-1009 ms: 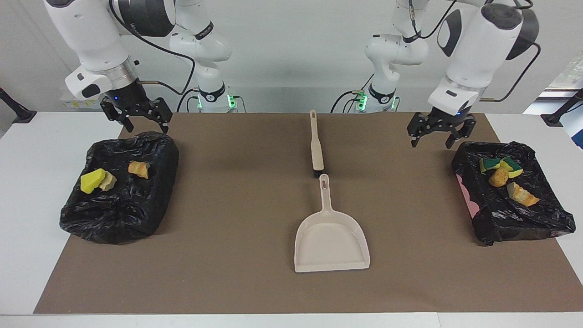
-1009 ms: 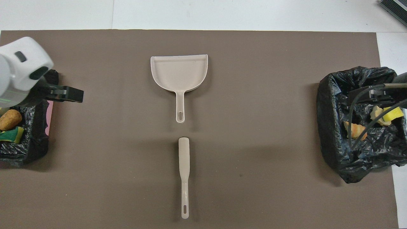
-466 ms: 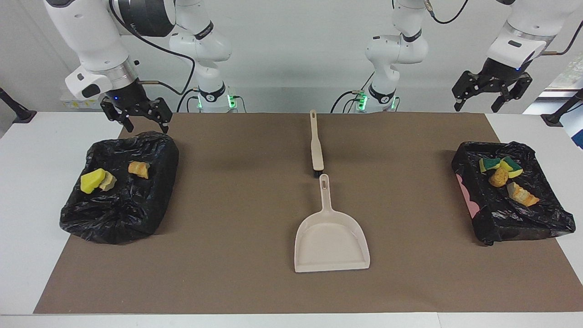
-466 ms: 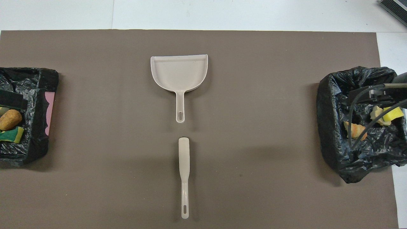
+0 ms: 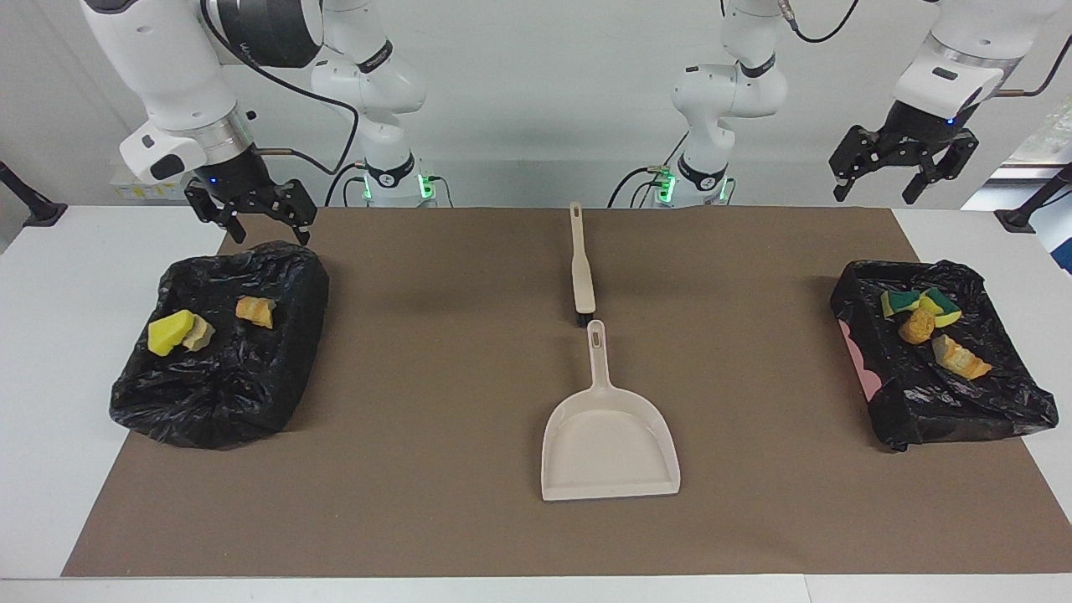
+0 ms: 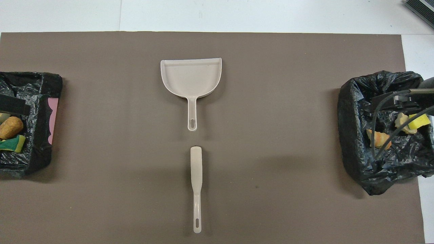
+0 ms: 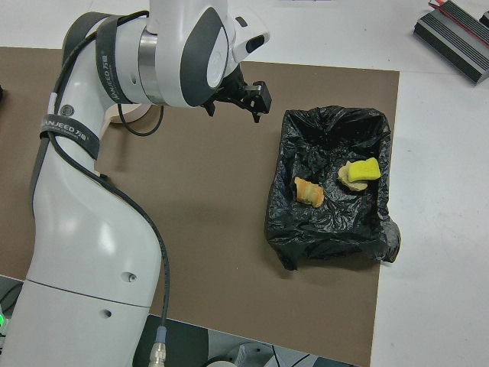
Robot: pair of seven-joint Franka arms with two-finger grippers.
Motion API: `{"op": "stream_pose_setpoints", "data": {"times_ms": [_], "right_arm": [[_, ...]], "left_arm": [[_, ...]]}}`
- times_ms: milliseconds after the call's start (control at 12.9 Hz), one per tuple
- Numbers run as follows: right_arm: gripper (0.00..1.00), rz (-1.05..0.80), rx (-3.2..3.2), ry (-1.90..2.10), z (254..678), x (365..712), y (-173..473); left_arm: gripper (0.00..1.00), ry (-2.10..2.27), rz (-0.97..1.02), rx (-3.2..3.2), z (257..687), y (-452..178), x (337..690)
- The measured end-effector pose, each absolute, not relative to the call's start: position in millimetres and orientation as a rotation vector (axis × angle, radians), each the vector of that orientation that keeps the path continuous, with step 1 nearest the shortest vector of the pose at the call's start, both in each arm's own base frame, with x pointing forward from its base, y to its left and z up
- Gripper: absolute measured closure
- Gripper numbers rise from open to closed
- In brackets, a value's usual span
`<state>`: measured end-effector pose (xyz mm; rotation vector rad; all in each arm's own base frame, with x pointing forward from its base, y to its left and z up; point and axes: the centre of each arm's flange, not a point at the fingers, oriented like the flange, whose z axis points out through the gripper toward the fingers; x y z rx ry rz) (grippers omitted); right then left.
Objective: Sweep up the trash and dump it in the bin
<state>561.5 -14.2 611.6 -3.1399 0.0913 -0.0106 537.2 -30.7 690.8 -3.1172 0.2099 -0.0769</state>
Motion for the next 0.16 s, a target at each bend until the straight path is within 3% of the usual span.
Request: {"op": "stream_pose_setpoints", "data": {"times_ms": [155], "right_arm": [[0.00, -0.011, -3.140, 0.091, 611.6, 561.5, -14.2]], "left_arm": [[0.00, 0.210, -0.076, -3.117, 690.8, -30.7, 537.1]]}}
